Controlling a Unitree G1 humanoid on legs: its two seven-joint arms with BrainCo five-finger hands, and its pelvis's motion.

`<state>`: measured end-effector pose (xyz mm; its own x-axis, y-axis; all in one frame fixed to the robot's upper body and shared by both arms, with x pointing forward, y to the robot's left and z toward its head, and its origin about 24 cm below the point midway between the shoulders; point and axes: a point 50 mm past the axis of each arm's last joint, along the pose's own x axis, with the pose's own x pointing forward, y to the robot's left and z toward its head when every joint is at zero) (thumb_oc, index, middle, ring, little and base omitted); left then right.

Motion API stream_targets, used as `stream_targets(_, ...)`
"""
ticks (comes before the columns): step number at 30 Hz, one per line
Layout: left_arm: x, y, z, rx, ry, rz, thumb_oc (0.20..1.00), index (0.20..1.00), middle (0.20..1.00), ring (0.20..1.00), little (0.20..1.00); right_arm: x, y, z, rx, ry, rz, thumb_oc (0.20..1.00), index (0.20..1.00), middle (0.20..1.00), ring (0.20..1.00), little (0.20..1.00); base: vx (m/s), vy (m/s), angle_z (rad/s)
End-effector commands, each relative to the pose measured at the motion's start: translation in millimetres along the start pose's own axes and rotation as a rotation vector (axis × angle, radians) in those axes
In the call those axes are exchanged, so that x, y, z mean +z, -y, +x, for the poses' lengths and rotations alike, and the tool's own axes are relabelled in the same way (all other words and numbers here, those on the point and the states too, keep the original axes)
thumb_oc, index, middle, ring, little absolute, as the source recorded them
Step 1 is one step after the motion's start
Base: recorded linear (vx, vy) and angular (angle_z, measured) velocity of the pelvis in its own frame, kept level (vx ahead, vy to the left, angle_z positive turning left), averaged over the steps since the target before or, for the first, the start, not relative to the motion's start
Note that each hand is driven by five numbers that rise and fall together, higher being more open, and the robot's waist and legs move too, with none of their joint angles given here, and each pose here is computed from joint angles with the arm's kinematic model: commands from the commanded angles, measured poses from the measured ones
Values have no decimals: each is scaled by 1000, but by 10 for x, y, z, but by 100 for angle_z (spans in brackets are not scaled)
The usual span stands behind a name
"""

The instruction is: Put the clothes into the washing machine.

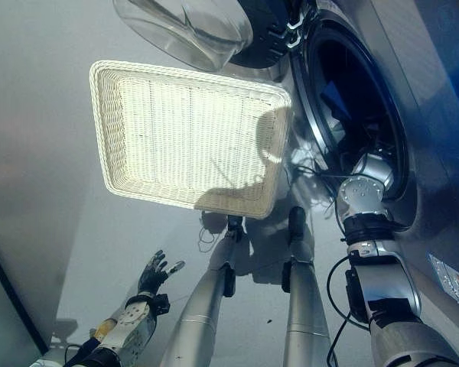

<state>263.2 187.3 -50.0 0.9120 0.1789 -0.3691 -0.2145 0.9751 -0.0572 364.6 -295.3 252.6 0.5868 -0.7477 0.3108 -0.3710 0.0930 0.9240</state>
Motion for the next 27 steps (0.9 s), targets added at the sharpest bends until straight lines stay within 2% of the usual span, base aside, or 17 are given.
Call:
stream_targets(1,-162,-271,-78,77,-55,9,1000,1000,1000,1000,1000,1096,-619,371,42,538,124,200,200,200,200,200,36,-71,4)
stream_targets(3,-139,-290,-65,72,-52,26,1000,1000,1000,1000,1000,1380,-499,368,-132,707,183,200,200,200,200,200,35,-79,5)
stream_targets(6,-121,-332,-54,72,-61,38,1000,1000,1000,1000,1000,1669,-313,314,-336,843,209,200,200,200,200,200,47,-52,5)
stream_targets(7,-122,-332,-55,70,-61,39,1000,1000,1000,1000,1000,1679,-315,316,-339,845,210,200,200,200,200,200,70,-21,3)
stream_targets(8,-125,-360,-58,72,-69,43,1000,1000,1000,1000,1000,1828,-136,269,-460,883,185,200,200,200,200,200,62,-23,3)
stream_targets(9,-126,-365,-58,72,-71,44,1000,1000,1000,1000,1000,1846,-100,263,-487,881,183,200,200,200,200,200,88,-34,4)
stream_targets(13,-125,-377,-46,62,-80,62,1000,1000,1000,1000,1000,1795,138,236,-632,787,180,219,219,219,219,219,51,-45,4)
stream_targets(14,-126,-370,-44,57,-80,65,1000,1000,1000,1000,1000,1723,182,236,-643,741,176,423,423,423,423,423,34,-36,0)
stream_targets(15,-132,-350,-43,52,-80,68,1000,1000,1000,1000,1000,1606,200,242,-629,679,178,677,677,677,677,677,0,0,0)
stream_targets(16,-131,-321,-37,48,-81,70,1000,1000,1000,1000,1000,1471,217,249,-606,607,173,1000,1000,1000,1000,1000,0,0,0)
stream_targets(23,-126,-189,-42,37,-76,76,1000,1000,1000,1000,1000,581,203,177,-258,128,140,1000,1000,1000,1000,1000,4,3,3)
stream_targets(27,-117,-184,-49,46,-74,67,1000,1000,1000,1000,1000,210,232,107,-137,-174,95,1000,1000,1000,1000,1000,-8,39,-6)
